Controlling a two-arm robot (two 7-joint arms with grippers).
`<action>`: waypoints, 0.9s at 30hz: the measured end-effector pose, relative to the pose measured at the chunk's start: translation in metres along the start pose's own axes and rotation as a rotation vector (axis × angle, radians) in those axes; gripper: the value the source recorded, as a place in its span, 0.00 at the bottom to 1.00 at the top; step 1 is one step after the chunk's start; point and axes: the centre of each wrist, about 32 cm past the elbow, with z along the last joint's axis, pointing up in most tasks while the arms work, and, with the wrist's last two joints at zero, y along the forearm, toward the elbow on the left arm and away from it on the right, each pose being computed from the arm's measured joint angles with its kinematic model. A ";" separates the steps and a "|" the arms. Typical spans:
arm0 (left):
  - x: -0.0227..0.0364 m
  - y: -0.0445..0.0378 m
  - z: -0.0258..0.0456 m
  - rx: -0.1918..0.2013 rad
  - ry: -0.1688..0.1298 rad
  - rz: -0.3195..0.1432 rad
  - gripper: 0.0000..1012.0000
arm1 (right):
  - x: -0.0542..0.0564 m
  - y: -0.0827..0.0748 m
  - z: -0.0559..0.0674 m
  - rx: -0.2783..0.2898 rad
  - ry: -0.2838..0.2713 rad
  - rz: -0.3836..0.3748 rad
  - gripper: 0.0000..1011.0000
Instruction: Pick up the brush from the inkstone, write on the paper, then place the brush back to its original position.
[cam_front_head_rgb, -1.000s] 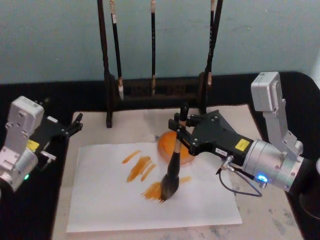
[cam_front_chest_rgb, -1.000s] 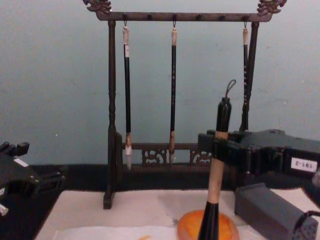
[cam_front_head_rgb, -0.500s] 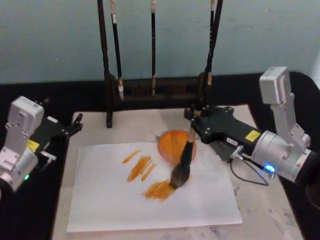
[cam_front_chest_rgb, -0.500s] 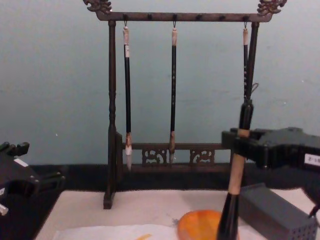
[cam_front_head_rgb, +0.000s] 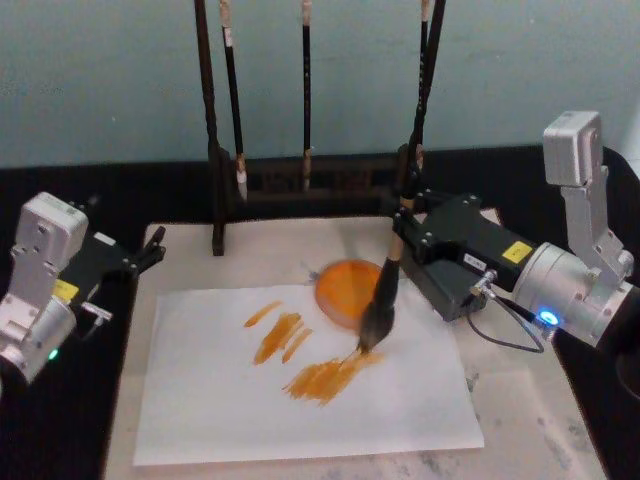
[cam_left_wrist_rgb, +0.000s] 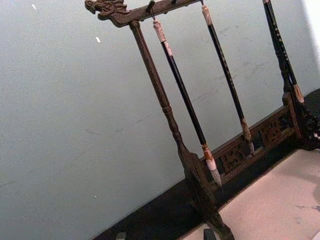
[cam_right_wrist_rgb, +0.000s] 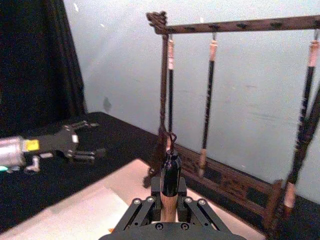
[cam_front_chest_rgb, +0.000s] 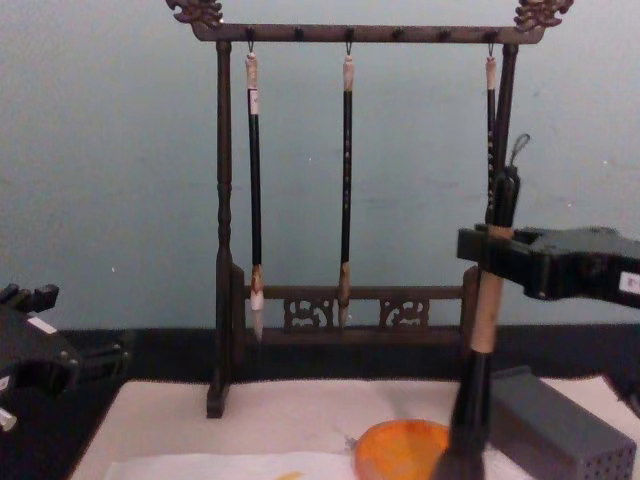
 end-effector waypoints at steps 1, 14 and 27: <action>0.0000 0.0000 0.0000 0.000 0.000 0.000 0.99 | -0.001 0.001 0.001 0.003 0.004 0.005 0.17; 0.0000 0.0000 0.0000 0.000 0.000 0.000 0.99 | -0.021 0.008 0.011 0.046 0.052 0.112 0.17; 0.0000 0.0000 0.0000 0.000 0.000 0.000 0.99 | -0.031 0.022 -0.002 0.028 0.082 0.156 0.17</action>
